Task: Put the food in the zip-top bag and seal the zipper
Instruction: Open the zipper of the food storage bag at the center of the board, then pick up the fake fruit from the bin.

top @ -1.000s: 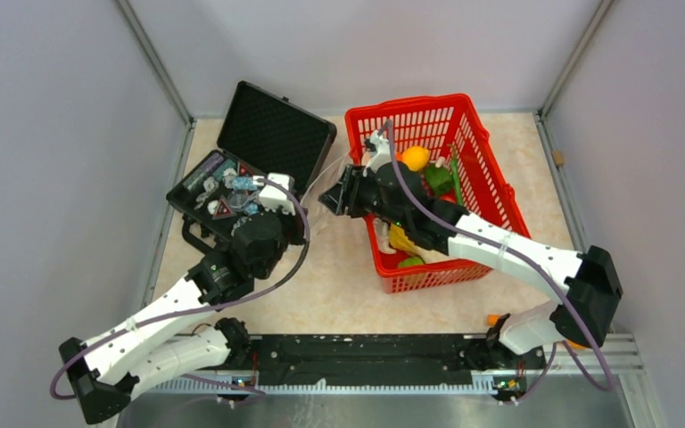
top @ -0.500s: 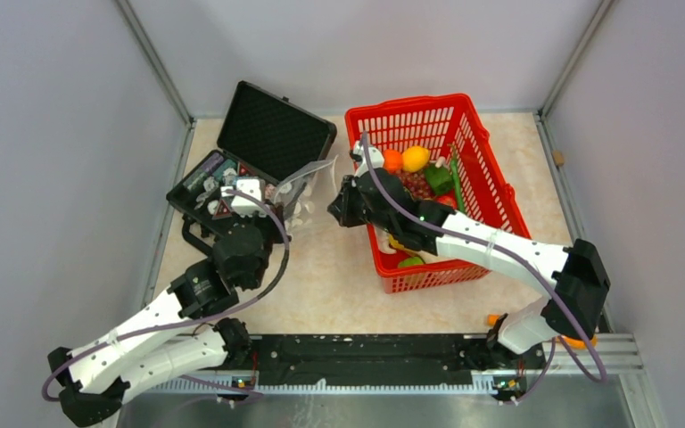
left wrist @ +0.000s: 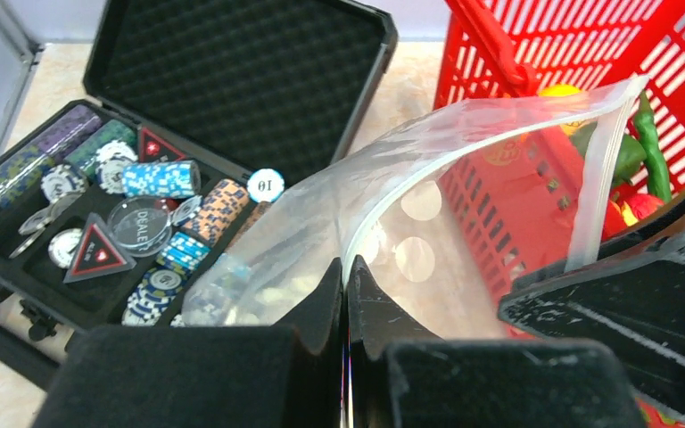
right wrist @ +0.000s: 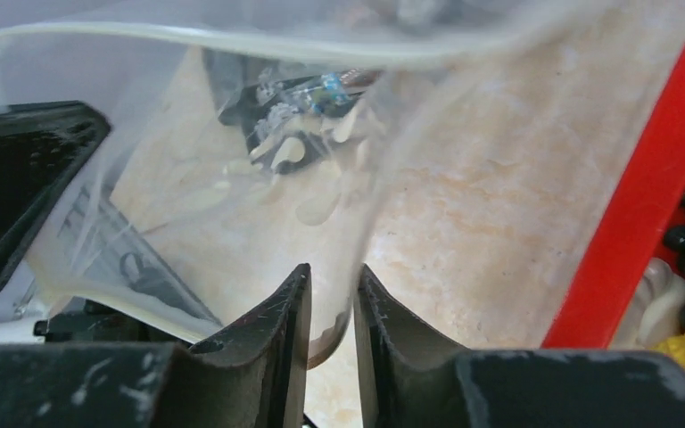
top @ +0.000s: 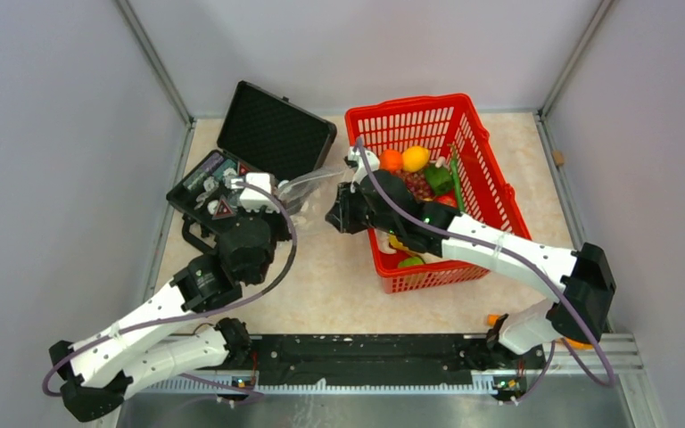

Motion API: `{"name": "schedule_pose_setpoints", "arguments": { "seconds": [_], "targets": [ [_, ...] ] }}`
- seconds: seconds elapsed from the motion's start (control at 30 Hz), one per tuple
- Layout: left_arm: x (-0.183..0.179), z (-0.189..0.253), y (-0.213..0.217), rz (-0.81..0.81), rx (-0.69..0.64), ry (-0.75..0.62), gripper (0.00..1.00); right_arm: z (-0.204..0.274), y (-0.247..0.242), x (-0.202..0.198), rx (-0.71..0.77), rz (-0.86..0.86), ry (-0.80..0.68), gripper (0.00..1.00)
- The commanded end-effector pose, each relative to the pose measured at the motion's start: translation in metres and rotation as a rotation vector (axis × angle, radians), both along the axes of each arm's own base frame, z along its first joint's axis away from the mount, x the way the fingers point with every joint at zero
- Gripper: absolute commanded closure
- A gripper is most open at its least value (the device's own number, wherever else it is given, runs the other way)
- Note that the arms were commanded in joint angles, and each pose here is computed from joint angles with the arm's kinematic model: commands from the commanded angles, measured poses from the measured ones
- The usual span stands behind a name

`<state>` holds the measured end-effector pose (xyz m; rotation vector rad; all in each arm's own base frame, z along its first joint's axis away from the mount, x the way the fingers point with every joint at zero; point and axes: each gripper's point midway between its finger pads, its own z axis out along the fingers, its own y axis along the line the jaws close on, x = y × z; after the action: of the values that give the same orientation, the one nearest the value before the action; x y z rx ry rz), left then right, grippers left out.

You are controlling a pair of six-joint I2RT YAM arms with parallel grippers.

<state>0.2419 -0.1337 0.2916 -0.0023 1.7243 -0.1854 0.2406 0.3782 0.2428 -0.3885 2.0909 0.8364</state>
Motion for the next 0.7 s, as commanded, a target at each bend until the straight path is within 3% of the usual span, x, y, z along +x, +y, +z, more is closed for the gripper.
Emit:
{"name": "schedule_pose_setpoints", "arguments": {
  "seconds": [0.0, 0.1, 0.23, 0.37, 0.67],
  "targets": [
    [-0.001, 0.000, -0.027, -0.103, 0.010, 0.061, 1.00, 0.036, 0.008, -0.012, 0.102, 0.089, -0.059, 0.66],
    [-0.002, -0.013, -0.025, -0.068, 0.005, 0.107, 1.00, 0.051, 0.003, -0.016, 0.131, 0.115, -0.080, 0.45],
    [-0.005, -0.019, -0.012, -0.009, -0.026, 0.116, 1.00, 0.072, -0.006, -0.037, 0.170, 0.212, -0.108, 0.30],
    [-0.009, -0.013, -0.007, -0.006, -0.058, 0.110, 1.00, 0.082, -0.037, -0.042, 0.151, 0.162, -0.149, 0.28],
    [-0.019, -0.023, -0.026, -0.107, -0.058, 0.175, 1.00, 0.071, -0.181, 0.034, -0.026, -0.353, -0.201, 0.29]
  ]
}}
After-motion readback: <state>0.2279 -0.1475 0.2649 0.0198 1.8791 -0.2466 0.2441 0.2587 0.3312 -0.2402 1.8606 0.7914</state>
